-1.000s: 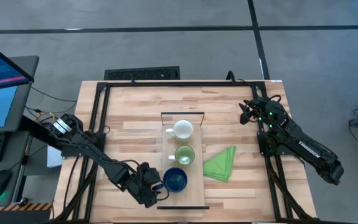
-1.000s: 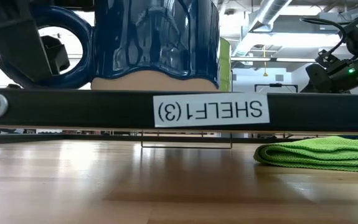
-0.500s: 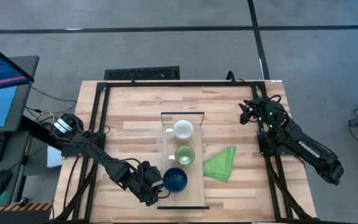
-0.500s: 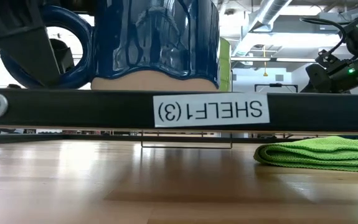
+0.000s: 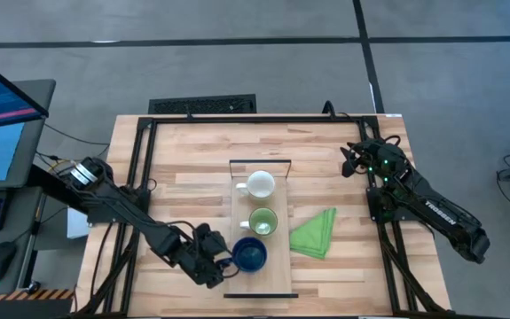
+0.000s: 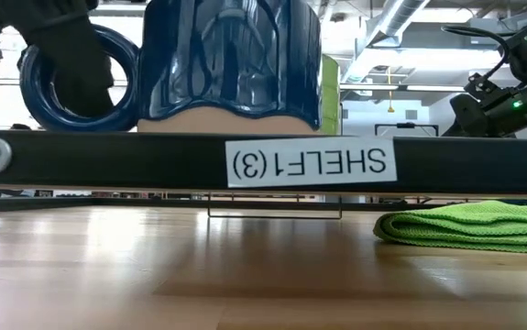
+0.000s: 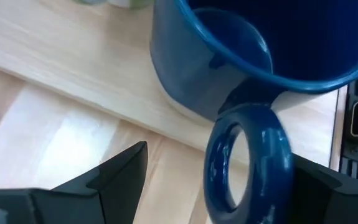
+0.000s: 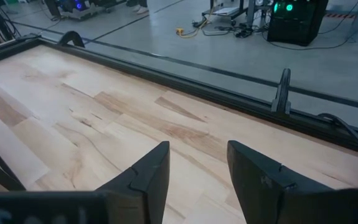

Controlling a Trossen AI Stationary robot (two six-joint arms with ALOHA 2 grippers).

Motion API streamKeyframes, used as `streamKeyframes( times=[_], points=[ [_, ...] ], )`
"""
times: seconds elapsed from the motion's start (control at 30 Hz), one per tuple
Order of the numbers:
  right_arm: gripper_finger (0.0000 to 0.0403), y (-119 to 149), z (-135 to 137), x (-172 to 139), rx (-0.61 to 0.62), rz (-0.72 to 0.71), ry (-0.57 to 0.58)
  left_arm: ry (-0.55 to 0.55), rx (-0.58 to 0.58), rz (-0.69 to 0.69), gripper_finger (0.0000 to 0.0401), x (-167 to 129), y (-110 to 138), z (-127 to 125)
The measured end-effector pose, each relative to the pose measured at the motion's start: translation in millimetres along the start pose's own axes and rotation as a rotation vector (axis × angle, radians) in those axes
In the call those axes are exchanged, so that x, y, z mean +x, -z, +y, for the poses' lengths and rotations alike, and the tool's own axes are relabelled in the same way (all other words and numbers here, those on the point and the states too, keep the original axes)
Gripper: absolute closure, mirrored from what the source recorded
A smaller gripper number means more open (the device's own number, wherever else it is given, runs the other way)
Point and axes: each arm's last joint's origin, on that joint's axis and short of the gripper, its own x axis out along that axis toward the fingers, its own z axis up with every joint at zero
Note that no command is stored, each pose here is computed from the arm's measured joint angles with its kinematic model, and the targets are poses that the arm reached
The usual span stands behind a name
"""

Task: Stack small to large cups/mugs on shelf
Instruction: Put the blue mug on the shelf

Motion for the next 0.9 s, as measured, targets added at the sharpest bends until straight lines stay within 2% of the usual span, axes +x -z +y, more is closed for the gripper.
streamKeyframes(
  times=[0.7,0.9],
  points=[
    [0.0221,0.0,0.0,0.0,-0.021,0.000,0.001,-0.039,0.030,-0.049,0.0122,-9.4,-8.1,6.3],
    [0.0221,0.0,-0.1,0.0,-0.024,0.000,0.003,-0.039,0.034,-0.045,0.0151,-8.9,-9.0,7.0]
  ],
)
